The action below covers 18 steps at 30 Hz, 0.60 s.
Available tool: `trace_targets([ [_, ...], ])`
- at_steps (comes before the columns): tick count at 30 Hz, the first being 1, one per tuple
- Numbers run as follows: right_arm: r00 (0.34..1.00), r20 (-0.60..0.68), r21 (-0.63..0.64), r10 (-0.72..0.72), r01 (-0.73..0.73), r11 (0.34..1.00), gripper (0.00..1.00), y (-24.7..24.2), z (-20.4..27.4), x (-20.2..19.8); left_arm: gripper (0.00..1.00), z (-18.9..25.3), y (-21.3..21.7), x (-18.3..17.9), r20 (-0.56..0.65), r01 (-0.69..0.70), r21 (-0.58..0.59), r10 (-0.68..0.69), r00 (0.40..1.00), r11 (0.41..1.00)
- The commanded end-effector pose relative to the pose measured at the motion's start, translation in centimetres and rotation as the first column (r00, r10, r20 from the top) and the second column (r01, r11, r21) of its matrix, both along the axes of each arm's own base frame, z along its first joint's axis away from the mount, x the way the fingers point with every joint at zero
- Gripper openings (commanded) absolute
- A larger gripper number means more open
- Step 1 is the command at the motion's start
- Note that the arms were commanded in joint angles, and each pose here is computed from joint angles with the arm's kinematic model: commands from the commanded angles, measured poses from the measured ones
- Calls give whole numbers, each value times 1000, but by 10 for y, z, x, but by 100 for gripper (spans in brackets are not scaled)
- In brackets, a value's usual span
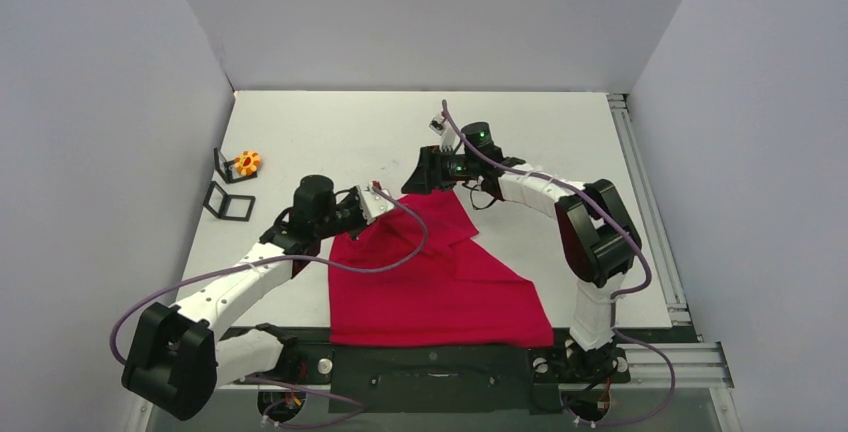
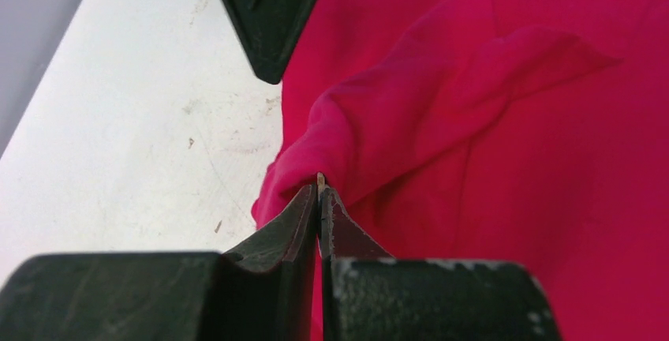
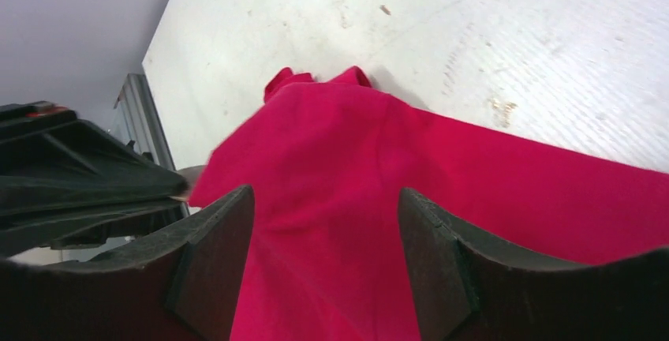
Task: Remove the brooch from the garment
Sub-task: Remove the brooch from the clothes.
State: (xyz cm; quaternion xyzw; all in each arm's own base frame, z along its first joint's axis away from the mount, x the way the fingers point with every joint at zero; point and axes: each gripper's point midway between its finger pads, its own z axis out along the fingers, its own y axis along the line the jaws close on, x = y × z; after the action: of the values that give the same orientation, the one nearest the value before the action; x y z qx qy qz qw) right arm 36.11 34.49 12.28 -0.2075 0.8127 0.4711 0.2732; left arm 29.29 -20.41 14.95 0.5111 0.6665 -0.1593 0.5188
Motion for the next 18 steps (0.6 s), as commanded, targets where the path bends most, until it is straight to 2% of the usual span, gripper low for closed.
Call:
trace_targets([
  [1, 996, -8, 33, 89, -88, 996, 63, 24, 5, -11, 0, 3, -5, 8, 78, 30, -23, -29, 997, 999],
  [5, 994, -67, -11, 88, -89, 996, 64, 33, -16, -6, 0, -6, -9, 6, 69, 57, -15, -55, 996, 998],
  [8, 988, -105, -100, 117, -127, 987, 64, 32, -42, -13, 0, -15, -6, 7, 61, 50, 10, -50, 997, 999],
  [10, 982, -123, -150, 142, -160, 976, 61, 30, -54, -20, 0, -21, -4, 9, 45, 31, 22, -32, 998, 999],
  [11, 979, -131, -158, 159, -179, 971, 50, 29, -57, -25, 0, -26, -2, 9, 29, 21, 32, -22, 999, 999],
  [12, 978, -129, -156, 165, -184, 970, 43, 28, -56, -26, 0, -29, 1, 11, 21, 4, 41, -5, 1000, 999],
  [13, 977, -129, -146, 171, -189, 971, 28, 26, -54, -28, 0, -33, 2, 11, 6, -5, 48, 5, 1000, 999],
  [16, 978, -118, -101, 173, -185, 978, 0, 18, -41, -30, 0, -39, 9, 14, -11, -48, 61, 49, 999, 997],
  [18, 978, -97, -102, 183, -192, 976, 0, 10, -35, -35, 0, -42, 12, 17, -20, -81, 63, 83, 996, 995],
])
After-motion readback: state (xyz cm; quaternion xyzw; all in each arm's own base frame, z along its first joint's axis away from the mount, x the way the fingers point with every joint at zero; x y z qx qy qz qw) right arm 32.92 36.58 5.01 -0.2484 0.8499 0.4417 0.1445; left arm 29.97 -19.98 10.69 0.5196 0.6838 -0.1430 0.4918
